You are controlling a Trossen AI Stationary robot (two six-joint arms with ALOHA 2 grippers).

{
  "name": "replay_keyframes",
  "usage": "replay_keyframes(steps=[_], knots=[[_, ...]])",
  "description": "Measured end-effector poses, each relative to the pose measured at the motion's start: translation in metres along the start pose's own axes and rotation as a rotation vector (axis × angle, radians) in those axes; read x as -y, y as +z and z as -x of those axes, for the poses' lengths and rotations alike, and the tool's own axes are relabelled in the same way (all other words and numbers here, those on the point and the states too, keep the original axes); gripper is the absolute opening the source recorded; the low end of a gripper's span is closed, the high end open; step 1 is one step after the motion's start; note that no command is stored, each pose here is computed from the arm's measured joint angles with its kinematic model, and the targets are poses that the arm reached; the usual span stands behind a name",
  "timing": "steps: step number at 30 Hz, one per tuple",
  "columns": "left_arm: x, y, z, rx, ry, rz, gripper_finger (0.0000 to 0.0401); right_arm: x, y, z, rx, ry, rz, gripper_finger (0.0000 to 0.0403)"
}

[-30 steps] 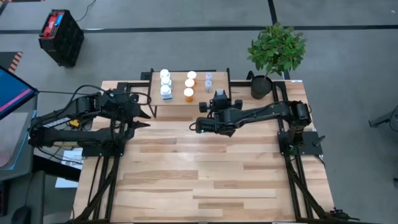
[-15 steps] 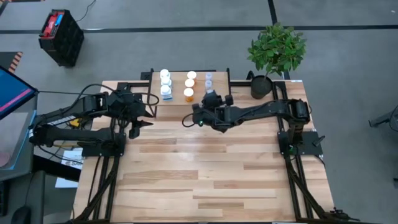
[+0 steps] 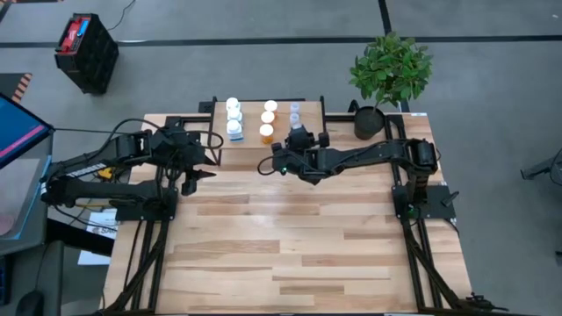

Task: Pick and place medicine bottles onto shelf by color
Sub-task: Put the transparent pill bottle on the shelf aligned with the other transparent pill bottles, then return to Home Position

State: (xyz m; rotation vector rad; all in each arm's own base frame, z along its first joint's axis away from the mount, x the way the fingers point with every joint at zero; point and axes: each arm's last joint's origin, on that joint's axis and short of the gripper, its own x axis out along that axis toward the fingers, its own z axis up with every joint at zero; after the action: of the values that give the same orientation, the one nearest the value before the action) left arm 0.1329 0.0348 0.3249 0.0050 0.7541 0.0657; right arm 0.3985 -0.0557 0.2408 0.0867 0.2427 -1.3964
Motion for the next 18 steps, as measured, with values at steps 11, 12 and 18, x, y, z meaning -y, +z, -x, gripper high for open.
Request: replay_keyframes(steps=[11, 12, 18], knots=[[-0.0001, -0.0001, -0.0001, -0.002, 0.002, 0.002, 0.0142, 0.0008, 0.0018, -0.0054, -0.005, -0.001, -0.018, 0.0199], [-0.0001, -0.0001, -0.0001, -0.002, 0.002, 0.002, 0.0142, 0.001, 0.0019, -0.0059, -0.006, -0.002, -0.018, 0.0203], [-0.0001, -0.0002, -0.0001, -0.003, 0.002, 0.003, 0.0142, 0.0011, 0.002, -0.0065, -0.006, -0.003, -0.02, 0.0223]])
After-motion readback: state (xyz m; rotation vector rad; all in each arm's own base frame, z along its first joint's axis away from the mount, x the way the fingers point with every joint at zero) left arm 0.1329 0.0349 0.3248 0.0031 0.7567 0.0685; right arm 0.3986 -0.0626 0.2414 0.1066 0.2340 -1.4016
